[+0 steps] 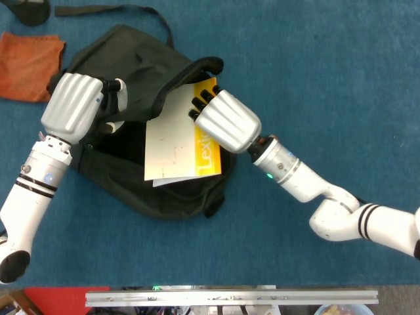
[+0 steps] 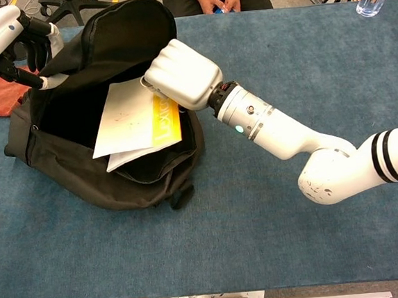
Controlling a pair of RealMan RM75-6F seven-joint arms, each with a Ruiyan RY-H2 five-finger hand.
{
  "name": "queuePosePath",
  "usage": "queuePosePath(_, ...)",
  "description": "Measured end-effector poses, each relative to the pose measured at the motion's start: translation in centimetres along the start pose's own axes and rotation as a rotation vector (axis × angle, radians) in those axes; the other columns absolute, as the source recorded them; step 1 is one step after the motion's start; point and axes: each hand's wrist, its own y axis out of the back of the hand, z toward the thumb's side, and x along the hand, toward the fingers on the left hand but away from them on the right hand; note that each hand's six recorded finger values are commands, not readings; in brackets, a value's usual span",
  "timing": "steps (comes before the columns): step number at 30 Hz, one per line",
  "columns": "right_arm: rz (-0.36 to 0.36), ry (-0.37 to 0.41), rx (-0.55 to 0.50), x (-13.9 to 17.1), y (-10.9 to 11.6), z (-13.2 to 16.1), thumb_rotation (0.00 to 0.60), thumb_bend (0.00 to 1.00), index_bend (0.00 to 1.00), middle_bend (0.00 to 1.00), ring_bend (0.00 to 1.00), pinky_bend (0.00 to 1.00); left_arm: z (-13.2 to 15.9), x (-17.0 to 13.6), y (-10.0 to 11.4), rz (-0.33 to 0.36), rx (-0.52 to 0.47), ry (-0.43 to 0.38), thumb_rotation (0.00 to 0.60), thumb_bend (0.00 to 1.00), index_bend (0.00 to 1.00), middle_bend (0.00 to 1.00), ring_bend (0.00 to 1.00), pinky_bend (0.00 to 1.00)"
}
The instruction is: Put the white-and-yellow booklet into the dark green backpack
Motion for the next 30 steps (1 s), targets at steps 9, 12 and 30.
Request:
queuePosePath(9, 0.007, -0.004, 0.017, -1.4, -0.7, 1.6, 0.600, 0.53, 0.84, 0.63, 0.56, 0.72, 0.0, -0.1, -0.1, -0.003, 0.002, 0.002, 0.600, 0.29, 0.67, 0.70, 0.65, 0.64)
queuePosePath(12, 0.009, -0.012, 0.015, -2.0, -0.7, 2.1, 0.600, 0.52, 0.84, 0.63, 0.56, 0.72, 0.0, -0.1, -0.1, -0.003, 0.004, 0.002, 0.600, 0.29, 0.67, 0.70, 0.65, 0.64)
queuePosePath(30, 0.082, -0.020, -0.036, -3.1, -1.0, 3.3, 0.600, 0.30, 0.20, 0.31, 0.30, 0.52, -0.2, -0.2, 0.3, 0.007, 0.007, 0.012, 0.600, 0.29, 0.67, 0.69, 0.65, 0.64)
